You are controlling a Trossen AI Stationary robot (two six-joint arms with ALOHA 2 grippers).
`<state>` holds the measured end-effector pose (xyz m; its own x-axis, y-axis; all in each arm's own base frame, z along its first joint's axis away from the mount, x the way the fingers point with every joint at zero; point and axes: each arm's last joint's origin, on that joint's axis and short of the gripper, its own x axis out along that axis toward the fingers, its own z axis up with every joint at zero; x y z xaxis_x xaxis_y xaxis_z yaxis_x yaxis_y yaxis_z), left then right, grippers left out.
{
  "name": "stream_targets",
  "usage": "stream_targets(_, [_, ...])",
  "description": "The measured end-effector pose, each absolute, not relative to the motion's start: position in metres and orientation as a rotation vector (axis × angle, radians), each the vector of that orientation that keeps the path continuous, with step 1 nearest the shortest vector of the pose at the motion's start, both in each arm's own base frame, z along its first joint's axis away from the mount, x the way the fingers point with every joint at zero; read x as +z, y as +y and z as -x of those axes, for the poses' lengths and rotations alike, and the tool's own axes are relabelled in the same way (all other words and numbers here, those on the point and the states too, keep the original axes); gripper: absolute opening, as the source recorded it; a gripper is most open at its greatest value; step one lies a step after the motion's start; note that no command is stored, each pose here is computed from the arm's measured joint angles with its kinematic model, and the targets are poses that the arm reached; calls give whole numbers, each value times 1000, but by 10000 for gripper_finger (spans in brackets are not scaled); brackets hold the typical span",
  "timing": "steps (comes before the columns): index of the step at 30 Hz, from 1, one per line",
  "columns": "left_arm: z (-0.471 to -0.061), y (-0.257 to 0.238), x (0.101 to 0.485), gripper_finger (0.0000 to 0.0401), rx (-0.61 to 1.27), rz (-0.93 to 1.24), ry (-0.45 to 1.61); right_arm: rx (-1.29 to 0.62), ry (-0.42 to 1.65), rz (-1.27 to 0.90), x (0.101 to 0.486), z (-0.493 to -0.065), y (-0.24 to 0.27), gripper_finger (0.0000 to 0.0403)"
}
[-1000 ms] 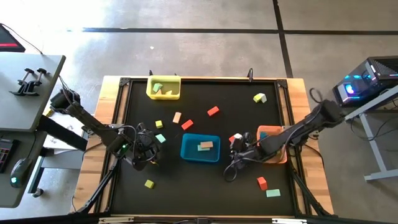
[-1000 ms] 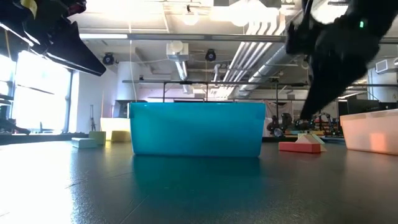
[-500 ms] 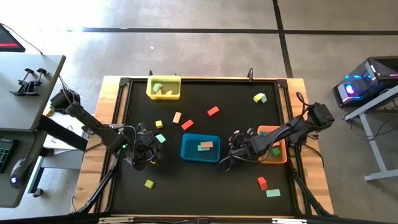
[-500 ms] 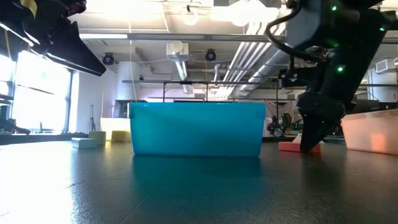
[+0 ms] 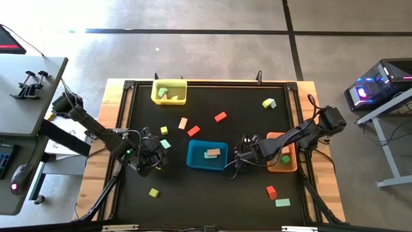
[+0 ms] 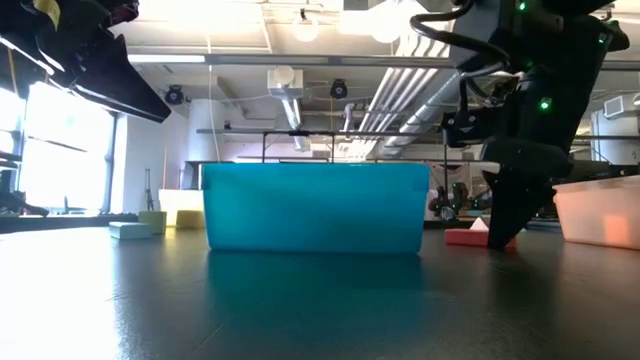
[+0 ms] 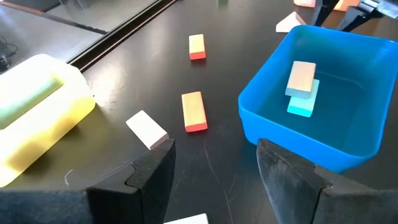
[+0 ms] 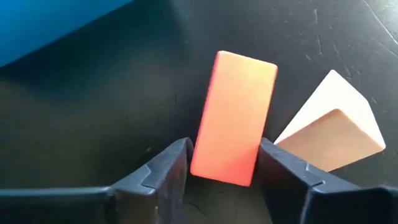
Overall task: Sort blocks by size
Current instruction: Put the orange rectangular block into the blue bin
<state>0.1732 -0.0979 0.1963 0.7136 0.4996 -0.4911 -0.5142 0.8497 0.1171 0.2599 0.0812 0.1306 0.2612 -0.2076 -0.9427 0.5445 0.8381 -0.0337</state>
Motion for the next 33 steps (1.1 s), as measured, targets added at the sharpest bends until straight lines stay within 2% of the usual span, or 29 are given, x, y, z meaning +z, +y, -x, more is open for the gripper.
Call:
stream_targets(13, [-173, -98, 196, 213, 562, 28, 536, -546, 1154, -275, 137, -259, 79, 128])
stream_targets(23, [-173, -98, 196, 213, 562, 29, 535, -554, 843, -281, 188, -250, 81, 128])
stream_targets(27, [-173, -98, 196, 213, 562, 30, 534, -434, 704, -276, 205, -262, 84, 128])
stream_targets(33, [-173, -98, 196, 213, 561, 31, 533, -148, 565, -275, 214, -291, 84, 128])
